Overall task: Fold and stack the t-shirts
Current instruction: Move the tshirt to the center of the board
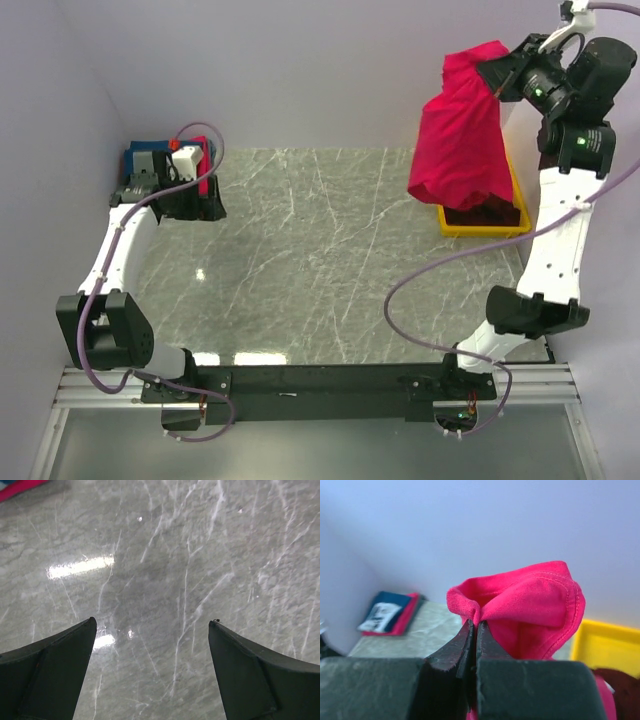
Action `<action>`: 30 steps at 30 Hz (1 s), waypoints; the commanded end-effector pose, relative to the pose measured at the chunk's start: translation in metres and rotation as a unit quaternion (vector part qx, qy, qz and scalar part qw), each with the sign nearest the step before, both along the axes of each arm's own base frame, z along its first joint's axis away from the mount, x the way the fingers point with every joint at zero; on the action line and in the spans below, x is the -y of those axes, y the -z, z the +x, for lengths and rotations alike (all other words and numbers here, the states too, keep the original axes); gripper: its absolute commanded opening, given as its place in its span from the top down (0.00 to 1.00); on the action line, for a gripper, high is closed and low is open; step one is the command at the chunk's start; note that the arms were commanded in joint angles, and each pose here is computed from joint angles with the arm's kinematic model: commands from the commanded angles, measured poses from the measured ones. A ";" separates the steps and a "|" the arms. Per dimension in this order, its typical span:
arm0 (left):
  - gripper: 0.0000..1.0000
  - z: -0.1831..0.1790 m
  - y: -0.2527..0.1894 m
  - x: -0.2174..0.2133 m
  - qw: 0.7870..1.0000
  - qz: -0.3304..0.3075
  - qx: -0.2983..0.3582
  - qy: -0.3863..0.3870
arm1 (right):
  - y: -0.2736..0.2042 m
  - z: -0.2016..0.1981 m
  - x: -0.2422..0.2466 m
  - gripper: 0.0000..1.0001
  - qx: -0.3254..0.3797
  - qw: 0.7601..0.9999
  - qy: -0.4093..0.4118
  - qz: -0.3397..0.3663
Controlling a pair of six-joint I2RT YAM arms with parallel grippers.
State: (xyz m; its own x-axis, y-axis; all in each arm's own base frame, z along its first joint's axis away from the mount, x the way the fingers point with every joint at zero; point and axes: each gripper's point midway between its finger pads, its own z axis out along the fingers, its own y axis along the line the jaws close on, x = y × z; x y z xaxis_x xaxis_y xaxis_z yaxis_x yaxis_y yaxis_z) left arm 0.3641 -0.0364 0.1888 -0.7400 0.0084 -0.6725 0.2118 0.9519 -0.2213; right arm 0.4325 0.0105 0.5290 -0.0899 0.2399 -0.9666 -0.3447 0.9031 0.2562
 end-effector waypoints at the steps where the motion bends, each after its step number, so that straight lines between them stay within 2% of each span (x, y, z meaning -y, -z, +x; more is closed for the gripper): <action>1: 0.01 0.010 -0.043 0.005 0.998 -0.026 0.059 0.007 | -0.069 -0.060 -0.053 1.00 0.112 0.991 -0.073 -0.012; 4: 0.00 0.009 -0.059 0.008 0.996 -0.063 0.067 0.001 | -0.075 -0.091 -0.089 1.00 0.144 0.983 -0.110 -0.040; 5: 0.01 0.010 -0.066 0.008 0.995 -0.068 0.076 0.001 | -0.063 -0.087 -0.093 1.00 0.136 0.984 -0.108 -0.048; 6: 0.00 0.009 -0.071 0.008 0.993 -0.082 0.079 0.004 | -0.066 -0.105 -0.106 1.00 0.156 0.978 -0.124 -0.065; 10: 0.00 0.005 -0.087 0.007 0.990 -0.103 0.095 0.005 | -0.018 -0.112 -0.151 1.00 0.140 0.972 -0.158 -0.104; 11: 0.01 0.003 -0.088 0.008 0.990 -0.106 0.094 0.005 | 0.011 -0.114 -0.175 0.78 0.116 0.967 -0.193 -0.118; 13: 0.01 -0.001 -0.088 0.006 0.989 -0.118 0.093 0.005 | 0.054 -0.122 -0.205 0.48 0.065 0.955 -0.249 -0.146; 14: 0.01 -0.002 -0.088 0.004 0.988 -0.122 0.093 0.005 | 0.072 -0.135 -0.228 0.26 0.053 0.941 -0.291 -0.165; 16: 0.01 -0.009 -0.087 0.002 0.987 -0.138 0.087 0.008 | 0.108 -0.143 -0.242 0.13 0.000 0.926 -0.330 -0.184; 19: 0.01 -0.016 -0.084 -0.002 0.987 -0.140 0.082 0.017 | 0.147 -0.138 -0.239 0.11 -0.065 0.917 -0.329 -0.215; 22: 0.01 -0.031 -0.075 0.004 0.986 -0.125 0.080 0.068 | 0.199 -0.131 -0.222 0.11 -0.134 0.898 -0.329 -0.258; 26: 0.00 -0.064 -0.055 0.030 0.973 -0.134 0.057 0.178 | 0.263 -0.117 -0.193 0.12 -0.231 0.882 -0.312 -0.265; 28: 0.00 -0.086 -0.035 0.054 0.962 -0.116 0.028 0.245 | 0.292 -0.101 -0.174 0.12 -0.280 0.879 -0.292 -0.251; 29: 0.02 -0.091 -0.023 0.058 0.960 -0.085 0.021 0.265 | 0.300 -0.096 -0.171 0.13 -0.295 0.877 -0.290 -0.243; 30: 0.03 -0.101 -0.017 0.082 0.947 -0.068 0.022 0.313 | 0.320 -0.088 -0.168 0.14 -0.322 0.869 -0.288 -0.239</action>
